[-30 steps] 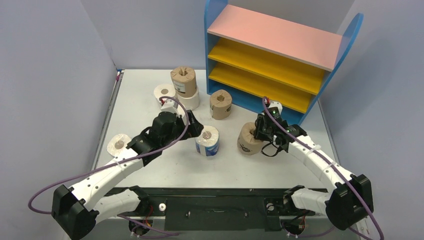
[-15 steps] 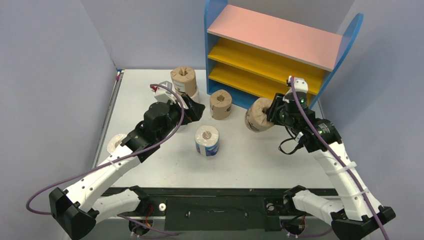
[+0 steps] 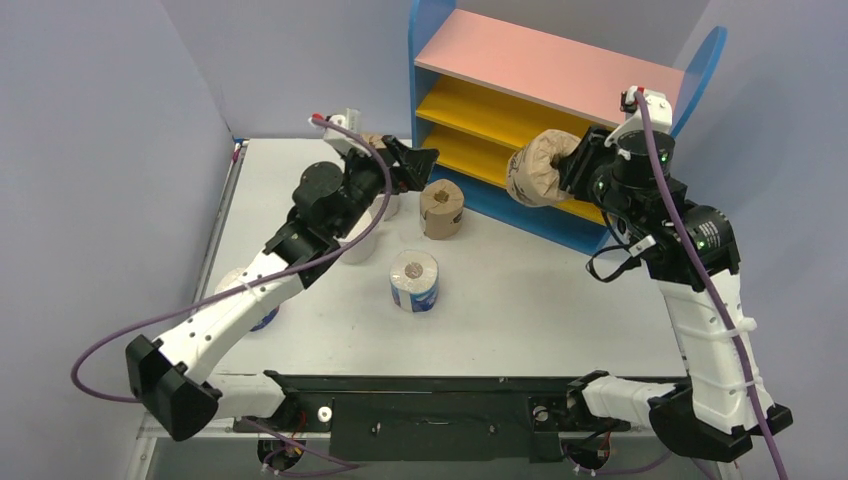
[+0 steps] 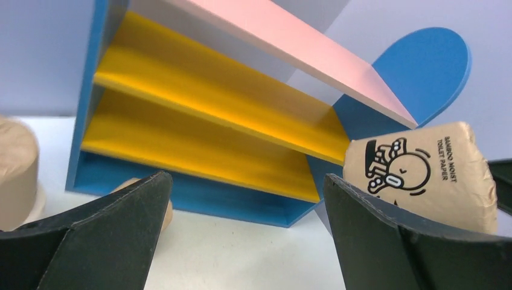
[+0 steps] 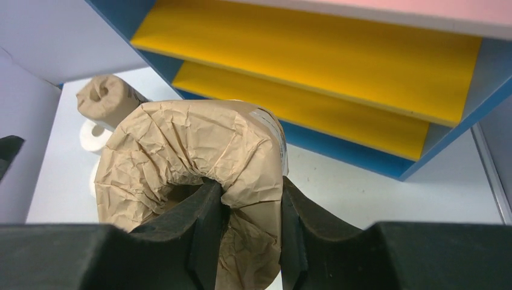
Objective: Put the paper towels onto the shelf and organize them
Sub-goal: Place the paper towel on the shelf.
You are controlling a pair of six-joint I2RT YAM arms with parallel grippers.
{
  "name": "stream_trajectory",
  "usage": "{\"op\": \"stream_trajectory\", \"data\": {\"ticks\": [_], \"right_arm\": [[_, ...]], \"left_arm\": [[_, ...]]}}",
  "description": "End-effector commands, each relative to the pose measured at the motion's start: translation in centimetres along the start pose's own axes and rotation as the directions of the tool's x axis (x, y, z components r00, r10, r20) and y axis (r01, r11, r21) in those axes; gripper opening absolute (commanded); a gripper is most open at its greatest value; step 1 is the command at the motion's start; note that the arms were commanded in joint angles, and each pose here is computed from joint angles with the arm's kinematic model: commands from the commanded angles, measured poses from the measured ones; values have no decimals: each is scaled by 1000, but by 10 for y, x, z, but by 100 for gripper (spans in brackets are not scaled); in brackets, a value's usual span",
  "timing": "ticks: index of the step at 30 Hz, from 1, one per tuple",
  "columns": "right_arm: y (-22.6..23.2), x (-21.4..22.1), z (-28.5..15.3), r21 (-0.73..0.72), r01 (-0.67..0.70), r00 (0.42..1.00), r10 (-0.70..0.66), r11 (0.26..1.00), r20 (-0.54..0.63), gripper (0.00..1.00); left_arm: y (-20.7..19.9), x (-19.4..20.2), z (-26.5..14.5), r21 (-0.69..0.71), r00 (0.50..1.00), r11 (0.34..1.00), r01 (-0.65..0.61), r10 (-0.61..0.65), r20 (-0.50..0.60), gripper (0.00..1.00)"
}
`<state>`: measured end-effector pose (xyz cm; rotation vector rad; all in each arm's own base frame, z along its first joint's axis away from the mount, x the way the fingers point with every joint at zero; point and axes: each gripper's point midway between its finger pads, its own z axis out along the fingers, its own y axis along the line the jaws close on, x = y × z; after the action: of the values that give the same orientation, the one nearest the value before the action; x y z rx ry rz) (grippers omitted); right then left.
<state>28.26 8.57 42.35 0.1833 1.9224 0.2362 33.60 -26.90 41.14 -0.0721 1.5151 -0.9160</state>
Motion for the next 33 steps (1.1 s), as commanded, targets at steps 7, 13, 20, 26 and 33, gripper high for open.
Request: {"op": "stream_trajectory", "data": {"ticks": [7, 13, 20, 26, 33], "right_arm": [[14, -73, 3, -9, -48, 991, 48, 999, 128, 26], [16, -85, 7, -25, -70, 987, 73, 997, 142, 27], [3, -98, 8, -10, -113, 978, 113, 994, 175, 27], [6, -114, 8, -51, -179, 955, 186, 983, 233, 27], [11, -121, 10, -79, -191, 948, 205, 978, 244, 28]], "left_arm": [[-90, -22, 35, 416, 949, 853, -315, 268, 169, 96], [-117, 9, 42, 601, 901, 677, -424, 382, 205, 96], [-130, 17, 64, 585, 861, 635, -504, 416, 290, 96], [-138, 4, 75, 517, 841, 667, -536, 371, 394, 96], [-153, 3, 79, 508, 769, 587, -630, 385, 510, 96]]}}
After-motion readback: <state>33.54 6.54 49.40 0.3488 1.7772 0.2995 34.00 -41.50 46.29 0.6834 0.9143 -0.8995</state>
